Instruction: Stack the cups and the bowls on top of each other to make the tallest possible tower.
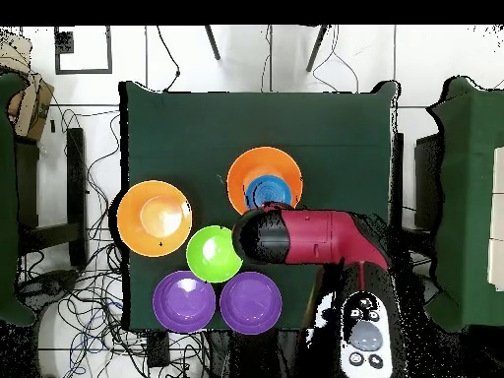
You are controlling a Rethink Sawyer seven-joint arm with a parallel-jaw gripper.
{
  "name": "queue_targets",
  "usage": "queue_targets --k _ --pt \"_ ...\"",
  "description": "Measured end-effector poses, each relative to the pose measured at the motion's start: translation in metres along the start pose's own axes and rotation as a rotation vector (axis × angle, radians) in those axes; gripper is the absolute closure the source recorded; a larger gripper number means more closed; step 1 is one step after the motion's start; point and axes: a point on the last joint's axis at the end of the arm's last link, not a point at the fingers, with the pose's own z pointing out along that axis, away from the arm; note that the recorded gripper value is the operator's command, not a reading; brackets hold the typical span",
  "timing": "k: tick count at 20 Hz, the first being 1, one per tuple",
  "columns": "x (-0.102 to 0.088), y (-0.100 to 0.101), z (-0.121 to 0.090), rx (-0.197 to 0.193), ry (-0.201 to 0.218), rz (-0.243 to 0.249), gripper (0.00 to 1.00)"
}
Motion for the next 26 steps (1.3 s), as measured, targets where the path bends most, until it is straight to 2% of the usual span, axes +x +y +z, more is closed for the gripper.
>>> queue_targets --k 8,13,17,26 --pt "0.004 -0.014 0.006 -0.022 0.024 0.03 0.0" --pt "0.008 -0.026 0.011 -0.032 0.012 0.03 0.0" --pt "0.015 -0.047 0.027 -0.05 -0.004 0.034 0.0" --pt "0.028 -0.082 0.051 -0.067 -0.008 0.036 0.0"
